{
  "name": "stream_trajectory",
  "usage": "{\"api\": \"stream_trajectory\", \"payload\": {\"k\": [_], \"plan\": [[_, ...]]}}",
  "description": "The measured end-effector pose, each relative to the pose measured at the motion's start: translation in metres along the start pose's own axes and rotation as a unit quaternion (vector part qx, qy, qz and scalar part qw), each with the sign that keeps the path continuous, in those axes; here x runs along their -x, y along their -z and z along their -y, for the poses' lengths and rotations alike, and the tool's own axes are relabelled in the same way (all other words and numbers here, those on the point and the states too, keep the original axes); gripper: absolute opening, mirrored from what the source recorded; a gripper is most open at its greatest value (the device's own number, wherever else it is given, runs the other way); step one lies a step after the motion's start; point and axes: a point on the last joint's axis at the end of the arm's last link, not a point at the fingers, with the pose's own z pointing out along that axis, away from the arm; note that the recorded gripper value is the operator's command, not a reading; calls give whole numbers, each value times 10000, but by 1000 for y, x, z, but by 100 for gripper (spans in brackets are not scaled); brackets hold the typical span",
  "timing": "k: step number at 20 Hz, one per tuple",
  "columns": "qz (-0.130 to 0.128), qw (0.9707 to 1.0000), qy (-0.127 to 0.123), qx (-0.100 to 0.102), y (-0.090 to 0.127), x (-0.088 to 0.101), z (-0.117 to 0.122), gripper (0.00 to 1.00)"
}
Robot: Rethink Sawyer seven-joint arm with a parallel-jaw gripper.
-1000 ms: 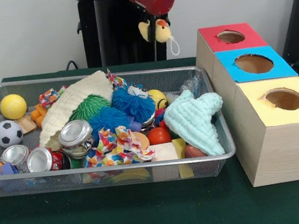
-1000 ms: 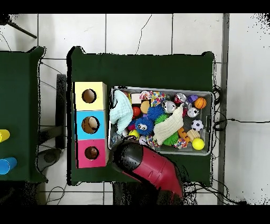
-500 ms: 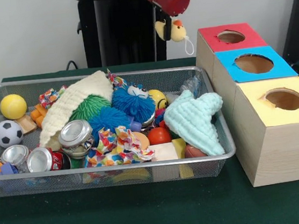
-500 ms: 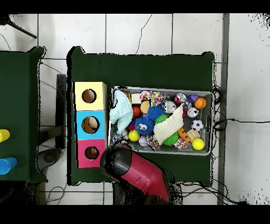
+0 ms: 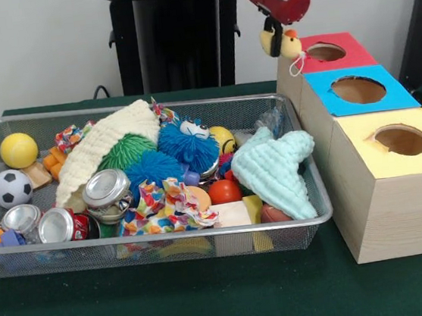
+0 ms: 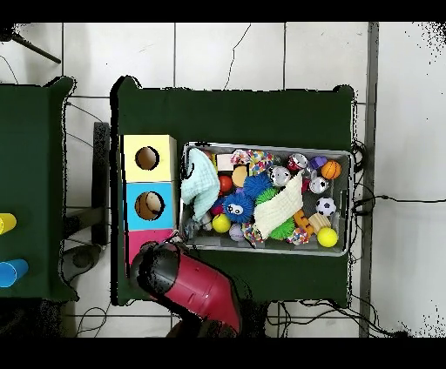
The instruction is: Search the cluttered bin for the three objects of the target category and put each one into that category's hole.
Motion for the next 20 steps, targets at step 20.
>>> {"api": "stream_trajectory", "payload": {"k": [20], "plan": [[185,9967,-784,68,-20,-34,11,0]]}}
